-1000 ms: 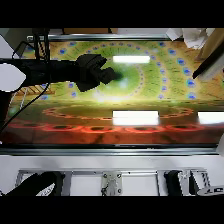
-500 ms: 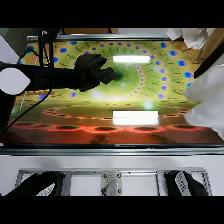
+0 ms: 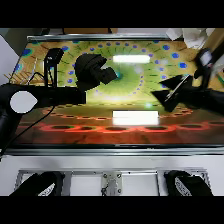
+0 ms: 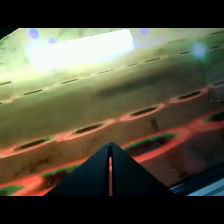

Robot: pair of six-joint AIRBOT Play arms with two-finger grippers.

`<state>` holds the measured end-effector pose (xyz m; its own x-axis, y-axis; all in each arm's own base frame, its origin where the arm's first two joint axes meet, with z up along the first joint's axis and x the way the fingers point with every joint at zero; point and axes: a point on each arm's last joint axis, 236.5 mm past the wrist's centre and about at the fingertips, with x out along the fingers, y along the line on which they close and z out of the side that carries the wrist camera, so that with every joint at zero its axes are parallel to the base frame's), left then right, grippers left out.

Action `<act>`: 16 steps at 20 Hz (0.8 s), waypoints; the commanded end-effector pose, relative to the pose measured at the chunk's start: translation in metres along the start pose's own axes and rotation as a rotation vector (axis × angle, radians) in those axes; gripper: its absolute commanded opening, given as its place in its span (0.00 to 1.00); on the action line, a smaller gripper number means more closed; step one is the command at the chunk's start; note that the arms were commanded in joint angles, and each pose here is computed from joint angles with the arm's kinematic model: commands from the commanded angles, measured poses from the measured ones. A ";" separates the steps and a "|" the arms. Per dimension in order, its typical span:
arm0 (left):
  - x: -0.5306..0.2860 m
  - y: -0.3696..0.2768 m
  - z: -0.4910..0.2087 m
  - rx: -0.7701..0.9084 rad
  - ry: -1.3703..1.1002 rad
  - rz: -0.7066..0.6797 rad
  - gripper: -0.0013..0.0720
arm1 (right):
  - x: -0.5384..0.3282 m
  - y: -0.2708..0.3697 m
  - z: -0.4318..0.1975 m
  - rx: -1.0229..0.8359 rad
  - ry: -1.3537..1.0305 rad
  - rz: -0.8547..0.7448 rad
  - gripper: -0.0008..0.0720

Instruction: Fold the clothes and pants, and hang the long-sleeved shirts on hangers.

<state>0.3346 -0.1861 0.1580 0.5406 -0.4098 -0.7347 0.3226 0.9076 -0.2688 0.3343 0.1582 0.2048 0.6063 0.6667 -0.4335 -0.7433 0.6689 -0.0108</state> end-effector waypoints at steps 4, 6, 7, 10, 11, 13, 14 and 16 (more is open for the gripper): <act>0.006 0.003 -0.008 -0.041 0.001 0.001 0.04 | 0.042 0.080 -0.039 0.135 0.130 0.247 0.68; 0.006 0.003 -0.008 -0.040 0.001 0.002 0.04 | 0.043 0.082 -0.035 0.153 0.116 0.260 0.68; 0.006 0.003 -0.008 -0.040 0.001 0.002 0.04 | 0.043 0.083 -0.034 0.155 0.113 0.262 0.68; 0.006 0.003 -0.008 -0.040 0.001 0.002 0.04 | 0.043 0.083 -0.035 0.155 0.114 0.262 0.67; 0.006 0.003 -0.008 -0.040 0.001 0.002 0.04 | 0.043 0.083 -0.035 0.155 0.114 0.261 0.57; 0.006 0.003 -0.008 -0.040 0.001 0.002 0.04 | 0.043 0.083 -0.035 0.156 0.114 0.261 0.06; 0.006 0.003 -0.008 -0.040 0.001 0.002 0.04 | 0.043 0.083 -0.035 0.155 0.114 0.261 0.06; 0.006 0.003 -0.008 -0.040 0.000 0.002 0.04 | 0.043 0.083 -0.035 0.155 0.114 0.261 0.06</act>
<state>0.3326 -0.1849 0.1472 0.5400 -0.4080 -0.7362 0.2902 0.9113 -0.2922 0.2896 0.2304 0.1540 0.3603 0.7863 -0.5019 -0.8131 0.5285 0.2442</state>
